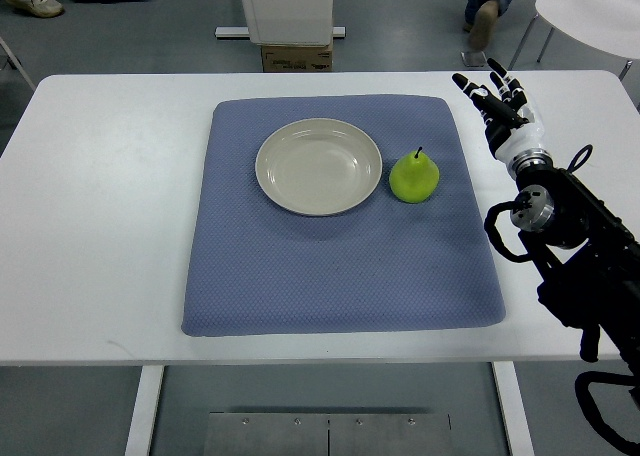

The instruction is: Place pear on plate with right hand

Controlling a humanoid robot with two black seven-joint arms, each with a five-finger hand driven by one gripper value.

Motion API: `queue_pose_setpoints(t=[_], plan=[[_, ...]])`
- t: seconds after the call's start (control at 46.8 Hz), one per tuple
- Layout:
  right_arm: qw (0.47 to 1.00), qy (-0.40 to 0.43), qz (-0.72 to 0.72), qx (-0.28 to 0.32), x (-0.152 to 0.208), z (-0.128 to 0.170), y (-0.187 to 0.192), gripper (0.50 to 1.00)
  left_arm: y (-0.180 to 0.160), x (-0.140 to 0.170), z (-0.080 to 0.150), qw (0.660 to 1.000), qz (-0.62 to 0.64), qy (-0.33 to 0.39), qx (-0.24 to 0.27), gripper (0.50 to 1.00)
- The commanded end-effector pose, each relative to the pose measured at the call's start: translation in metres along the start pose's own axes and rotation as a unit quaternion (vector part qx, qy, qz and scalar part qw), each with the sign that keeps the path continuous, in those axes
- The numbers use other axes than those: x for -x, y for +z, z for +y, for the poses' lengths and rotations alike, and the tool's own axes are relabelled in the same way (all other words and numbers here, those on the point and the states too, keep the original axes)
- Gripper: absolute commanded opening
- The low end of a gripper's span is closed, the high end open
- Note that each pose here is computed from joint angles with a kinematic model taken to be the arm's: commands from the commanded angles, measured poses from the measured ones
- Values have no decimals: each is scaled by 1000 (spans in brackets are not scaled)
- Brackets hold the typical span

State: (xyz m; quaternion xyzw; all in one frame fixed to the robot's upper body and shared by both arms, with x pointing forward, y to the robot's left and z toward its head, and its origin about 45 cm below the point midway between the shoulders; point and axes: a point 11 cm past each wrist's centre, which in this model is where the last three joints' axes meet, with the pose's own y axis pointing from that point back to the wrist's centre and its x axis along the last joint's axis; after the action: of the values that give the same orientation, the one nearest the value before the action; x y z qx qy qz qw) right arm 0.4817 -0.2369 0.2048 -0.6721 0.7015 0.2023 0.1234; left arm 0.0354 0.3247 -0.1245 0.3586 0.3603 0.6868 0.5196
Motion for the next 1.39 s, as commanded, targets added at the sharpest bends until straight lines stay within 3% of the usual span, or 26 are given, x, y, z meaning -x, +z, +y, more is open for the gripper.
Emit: queue_pose_setpoints(t=[0.0, 0.706, 1.369], plan=[[1000, -4, -1, -1, 2, 0, -1, 1000, 0, 0, 0, 1000, 0, 0, 0, 1000], [995, -94, 18, 1, 15, 2, -6, 1000, 0, 0, 0, 1000, 0, 0, 0, 1000], [963, -205, 174, -16, 48, 15, 14, 1000, 0, 0, 0, 1000, -1, 0, 0, 1000]])
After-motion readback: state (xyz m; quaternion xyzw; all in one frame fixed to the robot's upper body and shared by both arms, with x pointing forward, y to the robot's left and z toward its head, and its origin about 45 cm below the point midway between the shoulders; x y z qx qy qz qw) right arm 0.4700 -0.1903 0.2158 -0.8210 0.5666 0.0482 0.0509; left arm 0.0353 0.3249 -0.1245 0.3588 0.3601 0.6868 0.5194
